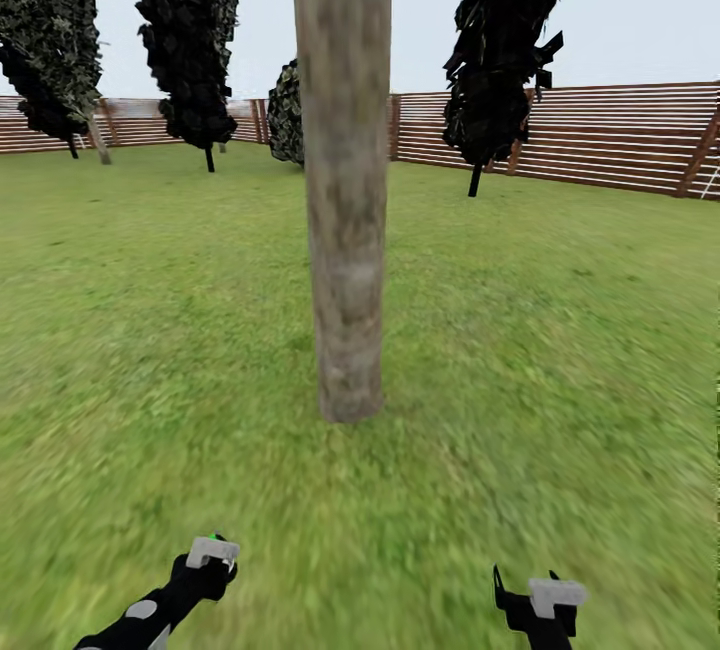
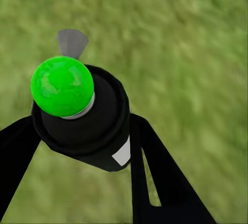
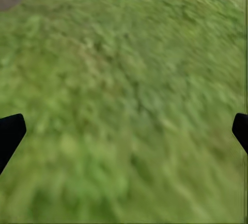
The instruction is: In the garden, pick up the pesticide atomizer on the floor and spray pesticide onto both trees until each tree trunk is fully covered.
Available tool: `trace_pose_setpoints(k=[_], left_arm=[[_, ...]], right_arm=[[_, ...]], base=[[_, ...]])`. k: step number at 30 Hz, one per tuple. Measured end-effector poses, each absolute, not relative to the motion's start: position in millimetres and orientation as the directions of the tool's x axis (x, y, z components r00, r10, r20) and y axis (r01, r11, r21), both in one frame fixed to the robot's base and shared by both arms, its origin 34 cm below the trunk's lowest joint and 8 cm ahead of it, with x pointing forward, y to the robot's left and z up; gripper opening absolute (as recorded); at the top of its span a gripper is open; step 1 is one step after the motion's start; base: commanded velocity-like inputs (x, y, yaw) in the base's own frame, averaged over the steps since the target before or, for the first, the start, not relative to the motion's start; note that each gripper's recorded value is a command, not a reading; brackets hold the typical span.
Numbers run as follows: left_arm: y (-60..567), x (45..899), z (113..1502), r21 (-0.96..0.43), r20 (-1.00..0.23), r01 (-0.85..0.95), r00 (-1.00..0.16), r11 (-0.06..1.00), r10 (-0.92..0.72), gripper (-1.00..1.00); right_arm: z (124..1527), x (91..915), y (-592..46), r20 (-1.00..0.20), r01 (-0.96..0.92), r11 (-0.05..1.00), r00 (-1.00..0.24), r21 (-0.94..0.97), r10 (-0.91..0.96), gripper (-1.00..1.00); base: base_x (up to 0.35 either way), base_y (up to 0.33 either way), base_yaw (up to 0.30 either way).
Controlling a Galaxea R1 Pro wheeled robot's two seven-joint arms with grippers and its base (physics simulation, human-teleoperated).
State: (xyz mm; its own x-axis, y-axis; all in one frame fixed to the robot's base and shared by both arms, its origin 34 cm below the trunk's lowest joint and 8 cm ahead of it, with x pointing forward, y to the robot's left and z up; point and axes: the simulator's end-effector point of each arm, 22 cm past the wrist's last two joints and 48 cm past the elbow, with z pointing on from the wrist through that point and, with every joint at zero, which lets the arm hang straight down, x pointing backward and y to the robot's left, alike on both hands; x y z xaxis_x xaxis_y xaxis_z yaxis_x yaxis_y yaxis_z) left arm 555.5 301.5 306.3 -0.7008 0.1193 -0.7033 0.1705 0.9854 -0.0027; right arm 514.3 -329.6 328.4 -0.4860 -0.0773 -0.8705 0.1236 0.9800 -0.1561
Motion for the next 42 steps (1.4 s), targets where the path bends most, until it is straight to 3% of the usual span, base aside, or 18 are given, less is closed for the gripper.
trace_pose_setpoints(k=[16,17,18,19,23,31,42], left_arm=[[296.3,560.6,306.4,0.021,-0.707,0.122,-0.700,0.992,0.101,-1.00],[272.0,581.5,309.9,0.008,-0.607,0.102,-0.790,0.995,0.086,-1.00],[212.3,600.1,323.6,-0.062,-0.602,0.120,-0.796,0.991,0.059,-1.00],[198.8,599.8,325.5,-0.076,-0.593,0.124,-0.804,0.989,0.055,-1.00],[267.4,623.6,346.7,0.046,-0.636,0.118,-0.762,0.992,0.121,-1.00],[168.3,610.6,342.5,-0.039,-0.638,0.324,-0.737,0.945,0.226,-1.00],[235.7,632.4,354.7,0.074,-0.658,0.228,-0.720,0.971,0.219,-1.00]], right_arm=[[327.7,513.4,-328.9,-0.869,0.124,0.980,-0.488,-0.155,-0.076,1.00],[327.3,513.2,-329.8,-0.868,0.123,0.980,-0.490,-0.158,-0.078,1.00],[327.7,512.9,-330.4,-0.869,0.125,0.980,-0.489,-0.158,-0.077,1.00],[327.7,513.3,-330.3,-0.869,0.125,0.980,-0.489,-0.158,-0.078,1.00],[320.2,503.9,-329.0,-0.855,0.117,0.980,-0.512,-0.160,-0.079,1.00],[320.1,503.8,-329.0,-0.855,0.116,0.980,-0.512,-0.160,-0.079,1.00],[320.2,503.8,-329.2,-0.855,0.117,0.980,-0.512,-0.161,-0.079,1.00]], base=[[0.280,-0.152,-0.243],[0.000,0.000,0.000],[0.000,0.000,0.000],[0.000,0.000,0.000],[0.000,0.000,0.000],[0.000,0.000,0.000],[-0.038,0.000,0.000]])
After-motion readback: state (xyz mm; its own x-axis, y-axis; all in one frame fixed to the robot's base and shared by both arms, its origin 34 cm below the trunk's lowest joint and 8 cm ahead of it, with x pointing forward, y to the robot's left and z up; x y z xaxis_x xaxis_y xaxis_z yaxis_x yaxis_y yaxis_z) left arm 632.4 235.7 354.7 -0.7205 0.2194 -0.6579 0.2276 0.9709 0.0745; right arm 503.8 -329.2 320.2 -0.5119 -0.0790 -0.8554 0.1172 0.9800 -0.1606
